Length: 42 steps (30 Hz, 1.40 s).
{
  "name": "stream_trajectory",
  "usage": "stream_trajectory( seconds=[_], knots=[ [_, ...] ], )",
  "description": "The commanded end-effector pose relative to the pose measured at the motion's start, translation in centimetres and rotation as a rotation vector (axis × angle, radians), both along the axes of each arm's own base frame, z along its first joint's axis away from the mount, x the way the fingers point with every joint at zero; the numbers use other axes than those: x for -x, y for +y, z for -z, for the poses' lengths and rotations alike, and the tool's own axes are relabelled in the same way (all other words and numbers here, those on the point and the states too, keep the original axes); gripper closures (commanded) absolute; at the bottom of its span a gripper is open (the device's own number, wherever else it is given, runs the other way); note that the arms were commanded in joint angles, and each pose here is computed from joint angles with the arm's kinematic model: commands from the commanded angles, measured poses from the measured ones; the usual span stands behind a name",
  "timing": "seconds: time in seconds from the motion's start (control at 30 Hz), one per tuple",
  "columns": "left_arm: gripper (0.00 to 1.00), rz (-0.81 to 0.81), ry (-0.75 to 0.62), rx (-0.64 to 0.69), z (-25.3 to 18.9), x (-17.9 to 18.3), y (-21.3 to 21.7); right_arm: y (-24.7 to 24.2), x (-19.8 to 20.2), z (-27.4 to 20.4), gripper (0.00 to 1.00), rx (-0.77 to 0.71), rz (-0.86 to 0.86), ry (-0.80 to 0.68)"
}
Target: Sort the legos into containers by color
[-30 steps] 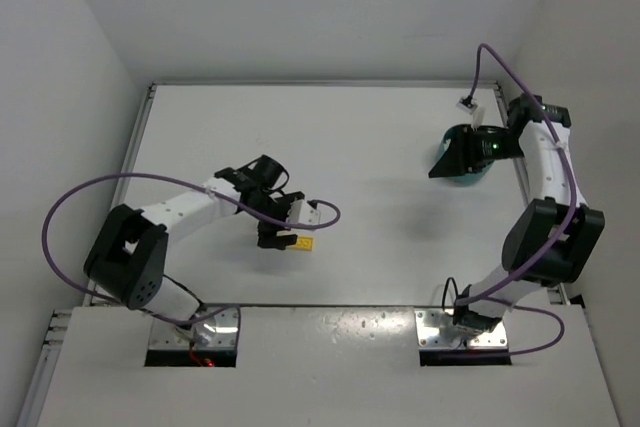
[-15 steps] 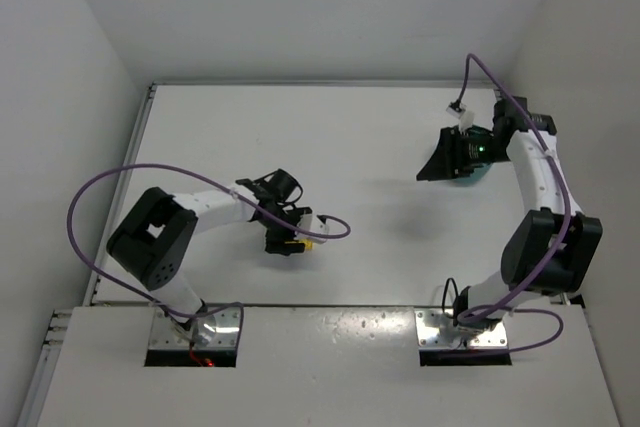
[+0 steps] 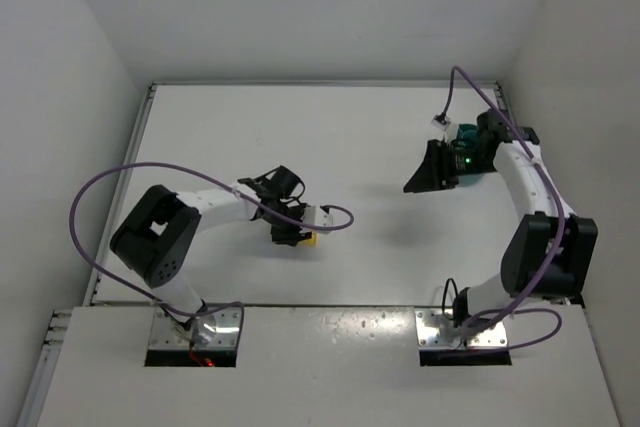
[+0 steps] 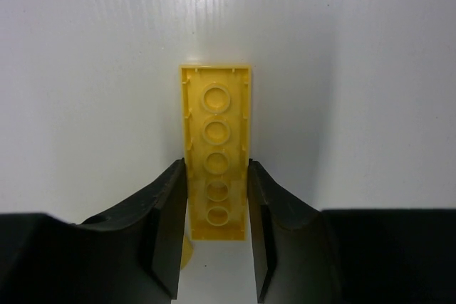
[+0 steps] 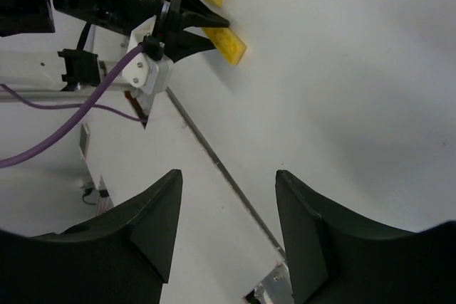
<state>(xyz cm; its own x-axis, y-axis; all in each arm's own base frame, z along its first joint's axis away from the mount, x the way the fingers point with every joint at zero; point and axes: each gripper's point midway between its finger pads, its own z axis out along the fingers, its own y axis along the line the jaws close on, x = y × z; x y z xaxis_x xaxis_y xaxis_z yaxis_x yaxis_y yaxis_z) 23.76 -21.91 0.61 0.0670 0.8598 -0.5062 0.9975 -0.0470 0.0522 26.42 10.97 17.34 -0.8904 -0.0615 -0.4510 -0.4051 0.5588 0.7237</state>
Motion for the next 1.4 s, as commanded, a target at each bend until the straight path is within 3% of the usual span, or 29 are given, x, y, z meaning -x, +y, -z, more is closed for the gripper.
stream_trajectory(
  seconds=[0.0, 0.17, 0.43, 0.73, 0.87, 1.27, 1.37],
  knots=[
    [0.77, -0.063, 0.006, 0.101, -1.4, -1.5, -1.7, 1.0, -1.0, -0.6, 0.44, -0.087, -0.015, -0.004],
    [0.78, -0.197, -0.069, 0.331, -8.5, -4.8, -5.6, 3.2, -2.4, -1.1, 0.41, -0.198, -0.028, 0.045],
    [0.78, -0.255, -0.052, 0.535, -16.1, -6.5, -10.8, 4.8, -3.6, -1.2, 0.41, -0.17, -0.078, 0.08],
    [0.78, -0.219, -0.054, 0.585, -18.4, -5.1, -13.4, 6.1, -2.6, -0.6, 0.41, -0.04, -0.099, -0.003],
    [0.78, -0.185, -0.056, 0.591, -18.9, -3.7, -14.4, 6.7, -2.6, -1.1, 0.41, -0.032, -0.12, -0.022],
    [0.79, -0.174, -0.092, 0.626, -21.1, -4.2, -15.1, 8.5, -2.0, -0.2, 0.41, -0.023, -0.168, 0.002],
    [0.79, -0.167, -0.103, 0.622, -21.0, -4.0, -15.3, 8.7, -2.1, -0.6, 0.51, -0.033, -0.172, -0.006]
  ],
)
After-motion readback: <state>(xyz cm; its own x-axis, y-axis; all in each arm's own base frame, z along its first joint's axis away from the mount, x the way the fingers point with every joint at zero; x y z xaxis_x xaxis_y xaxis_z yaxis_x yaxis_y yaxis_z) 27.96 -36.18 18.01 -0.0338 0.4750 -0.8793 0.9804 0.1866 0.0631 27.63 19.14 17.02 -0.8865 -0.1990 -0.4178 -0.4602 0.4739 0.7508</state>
